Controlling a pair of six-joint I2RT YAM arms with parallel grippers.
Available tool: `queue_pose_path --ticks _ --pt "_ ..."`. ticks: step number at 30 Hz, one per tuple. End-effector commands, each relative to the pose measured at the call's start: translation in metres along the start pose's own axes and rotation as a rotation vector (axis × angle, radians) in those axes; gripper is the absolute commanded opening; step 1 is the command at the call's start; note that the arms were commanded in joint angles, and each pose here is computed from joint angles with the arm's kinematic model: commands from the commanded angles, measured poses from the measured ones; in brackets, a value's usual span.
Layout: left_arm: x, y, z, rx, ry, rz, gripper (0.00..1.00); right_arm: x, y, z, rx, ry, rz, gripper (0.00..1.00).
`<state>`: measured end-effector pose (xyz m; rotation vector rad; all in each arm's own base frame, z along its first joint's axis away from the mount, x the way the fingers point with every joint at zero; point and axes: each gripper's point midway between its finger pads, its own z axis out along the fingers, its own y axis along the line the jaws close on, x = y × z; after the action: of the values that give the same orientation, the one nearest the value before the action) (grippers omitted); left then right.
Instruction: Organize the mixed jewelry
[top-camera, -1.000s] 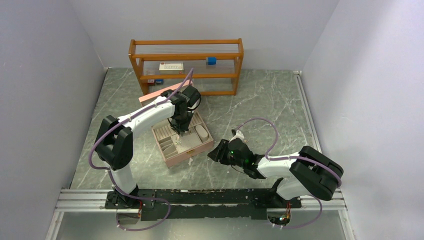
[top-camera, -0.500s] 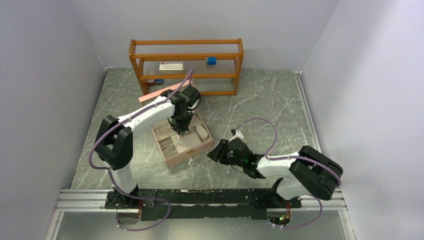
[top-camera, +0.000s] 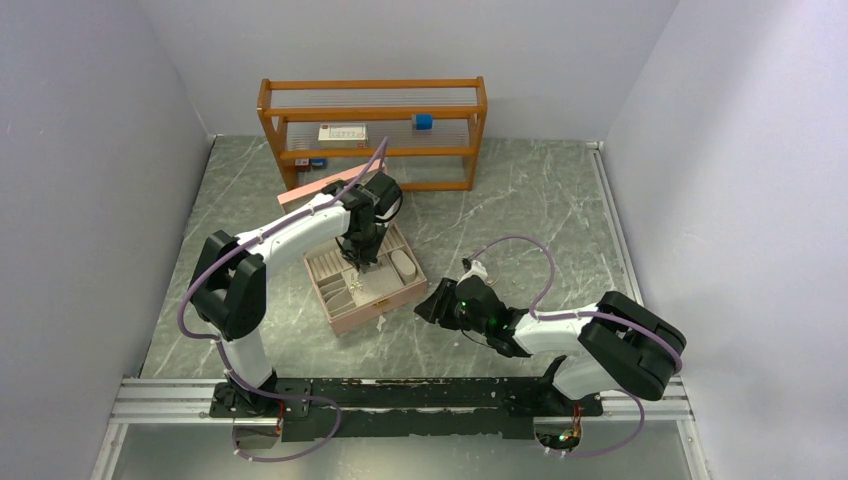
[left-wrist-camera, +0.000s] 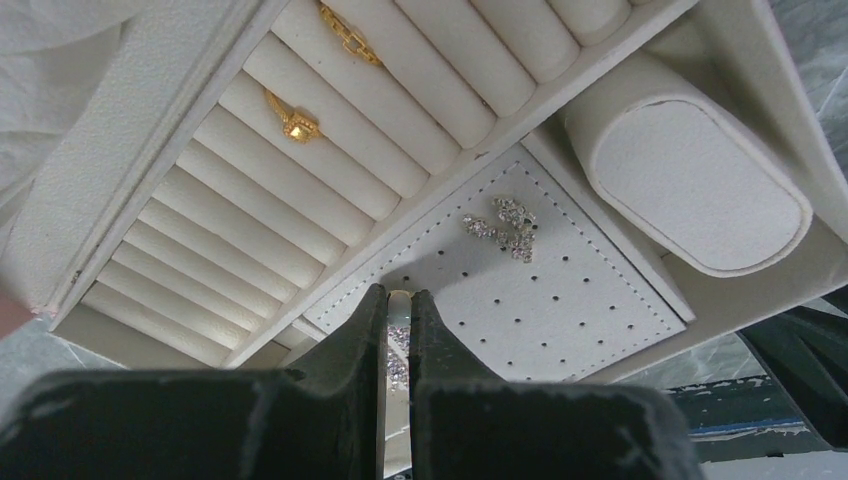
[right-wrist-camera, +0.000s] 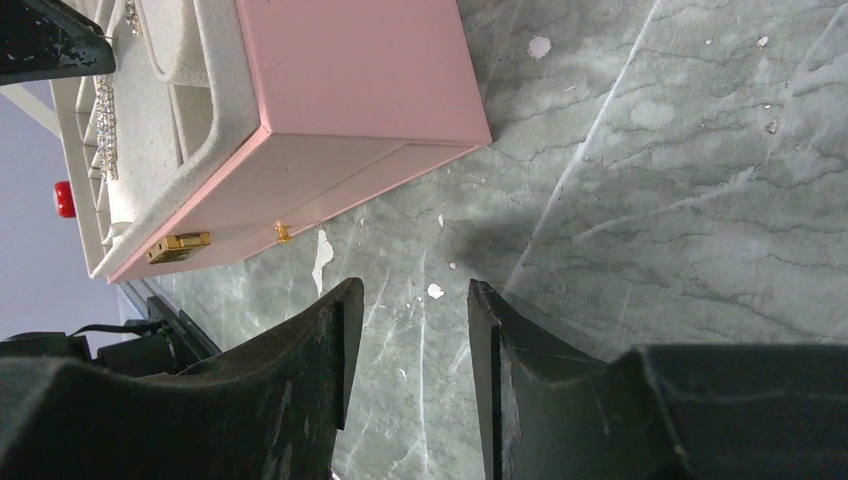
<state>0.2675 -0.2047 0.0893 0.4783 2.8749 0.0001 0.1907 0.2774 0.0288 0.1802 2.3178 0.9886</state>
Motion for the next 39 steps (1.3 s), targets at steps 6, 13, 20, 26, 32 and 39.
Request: queue_pose_path --ticks 6,13,20,26,32,39 --pt "-0.004 -0.005 -0.003 0.034 -0.018 -0.005 0.24 -0.007 0.01 0.004 -0.019 -0.025 -0.004 0.47" --pt "-0.01 -0.006 -0.014 0.046 -0.043 -0.006 0.32 -0.006 0.01 0.004 -0.021 -0.023 -0.006 0.47" --pt "-0.02 -0.014 -0.032 0.095 -0.087 -0.01 0.36 -0.009 0.012 0.002 -0.025 -0.033 -0.01 0.47" --pt "-0.031 -0.015 -0.06 0.137 -0.204 -0.029 0.42 -0.028 0.02 -0.011 0.006 -0.079 -0.035 0.47" --pt "-0.035 -0.029 -0.1 0.313 -0.437 -0.043 0.63 -0.068 0.007 -0.037 0.194 -0.202 -0.121 0.47" --pt "-0.036 -0.028 -0.165 0.475 -0.811 -0.066 0.88 -0.109 -0.019 -0.089 0.501 -0.289 -0.148 0.52"
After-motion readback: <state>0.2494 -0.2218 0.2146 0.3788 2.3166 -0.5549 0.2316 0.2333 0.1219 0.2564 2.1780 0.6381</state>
